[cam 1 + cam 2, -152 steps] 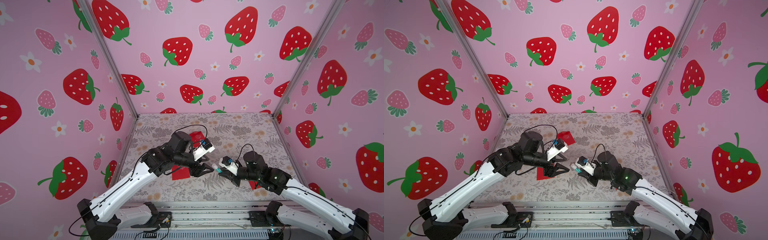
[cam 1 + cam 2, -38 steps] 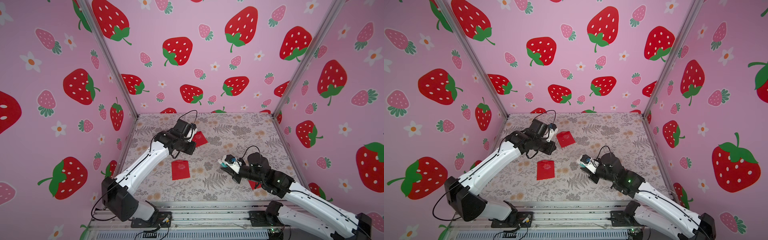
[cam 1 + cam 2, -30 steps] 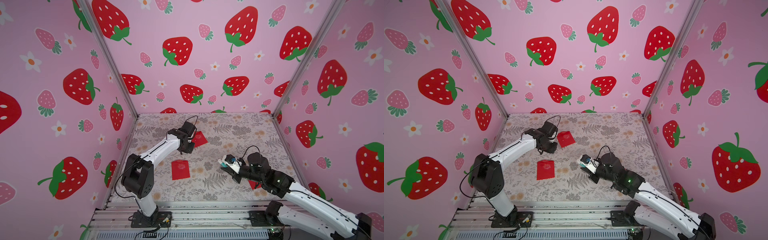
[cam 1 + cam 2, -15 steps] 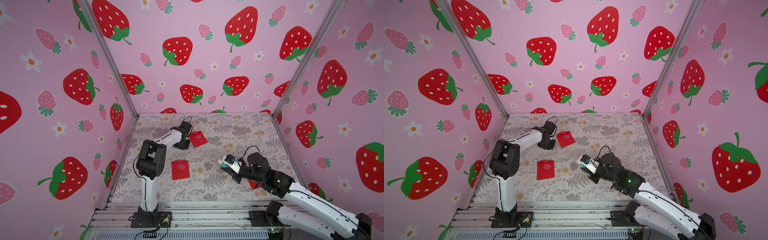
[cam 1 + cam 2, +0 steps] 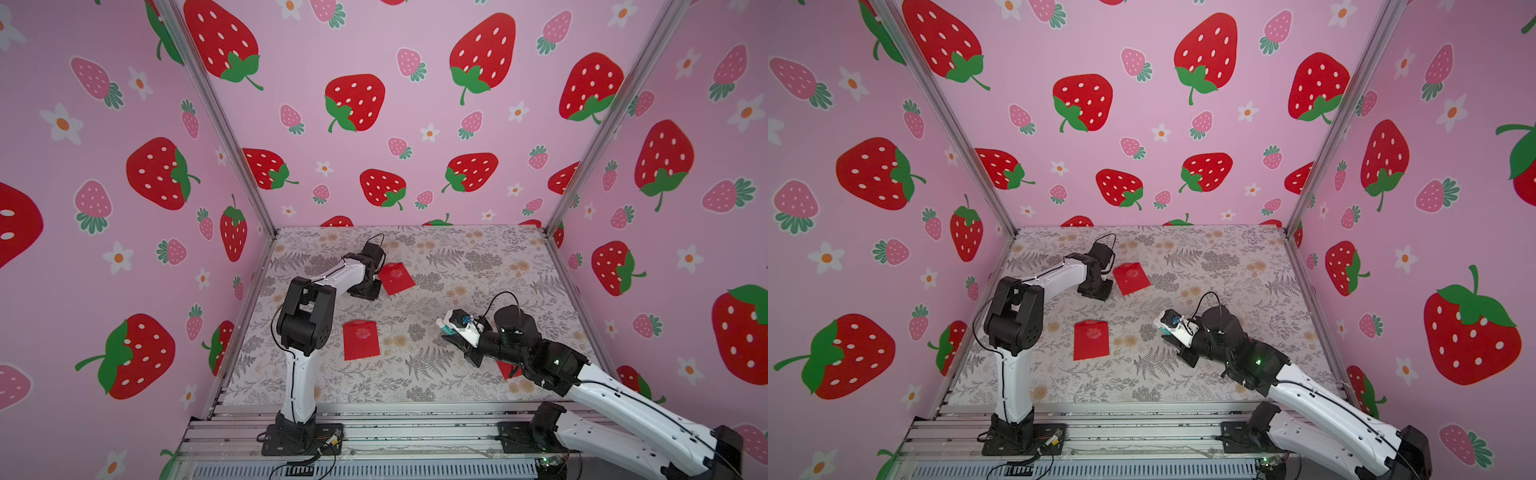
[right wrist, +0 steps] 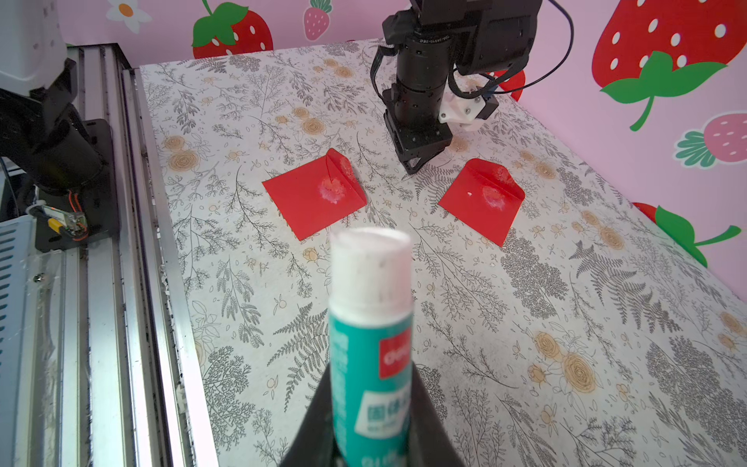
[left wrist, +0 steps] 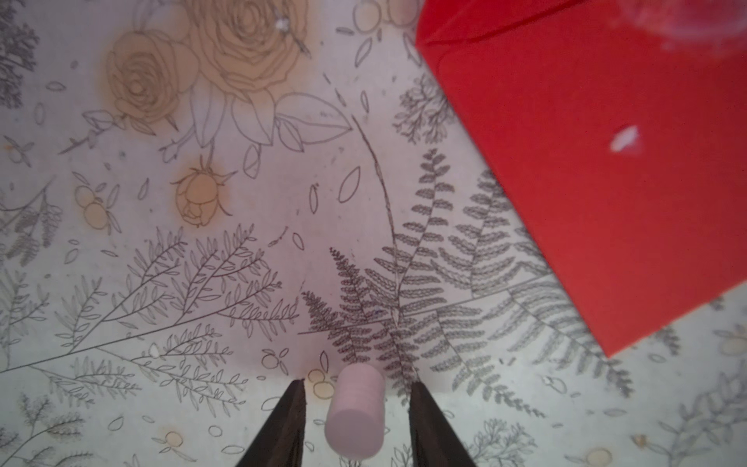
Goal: Seal the envelope with a glue stick
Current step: Place the lid at the center of the board, then unscrew the glue stick.
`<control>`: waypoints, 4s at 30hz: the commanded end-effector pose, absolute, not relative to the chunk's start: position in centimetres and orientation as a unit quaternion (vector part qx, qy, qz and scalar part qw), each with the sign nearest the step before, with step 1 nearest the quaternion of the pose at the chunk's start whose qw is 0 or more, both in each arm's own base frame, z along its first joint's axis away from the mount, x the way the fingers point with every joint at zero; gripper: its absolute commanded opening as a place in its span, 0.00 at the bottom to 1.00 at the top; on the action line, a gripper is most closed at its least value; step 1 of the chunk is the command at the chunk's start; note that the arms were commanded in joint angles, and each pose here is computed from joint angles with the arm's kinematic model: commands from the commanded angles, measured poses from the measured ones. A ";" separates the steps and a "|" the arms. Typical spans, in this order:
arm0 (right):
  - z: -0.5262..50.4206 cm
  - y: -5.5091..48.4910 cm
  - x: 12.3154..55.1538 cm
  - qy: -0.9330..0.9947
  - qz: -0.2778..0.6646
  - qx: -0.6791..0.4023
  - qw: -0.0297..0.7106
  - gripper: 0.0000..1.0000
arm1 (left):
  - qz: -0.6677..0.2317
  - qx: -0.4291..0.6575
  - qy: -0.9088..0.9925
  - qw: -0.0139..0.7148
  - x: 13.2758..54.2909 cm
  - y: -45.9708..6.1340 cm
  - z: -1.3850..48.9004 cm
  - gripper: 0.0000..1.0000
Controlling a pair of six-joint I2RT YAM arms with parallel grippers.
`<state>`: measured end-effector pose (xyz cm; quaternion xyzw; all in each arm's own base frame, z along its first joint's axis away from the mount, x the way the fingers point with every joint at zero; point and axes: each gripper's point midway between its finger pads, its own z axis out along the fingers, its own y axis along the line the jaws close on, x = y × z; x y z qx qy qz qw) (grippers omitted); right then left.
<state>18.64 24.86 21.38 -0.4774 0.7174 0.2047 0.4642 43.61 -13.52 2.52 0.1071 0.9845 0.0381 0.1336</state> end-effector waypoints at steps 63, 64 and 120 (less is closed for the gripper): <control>40.9 27.1 13.2 0.531 0.440 -0.430 0.582 0.00 | -0.505 0.527 0.461 0.504 14.3 -32.1 43.8 0.46; 40.9 27.2 13.1 0.530 0.442 -0.432 0.580 0.00 | -0.506 0.528 0.459 0.505 14.2 -32.3 43.9 0.46; 35.7 27.1 19.3 0.634 0.339 -0.363 0.593 0.42 | -0.395 0.396 0.573 0.599 20.8 -32.2 43.8 0.07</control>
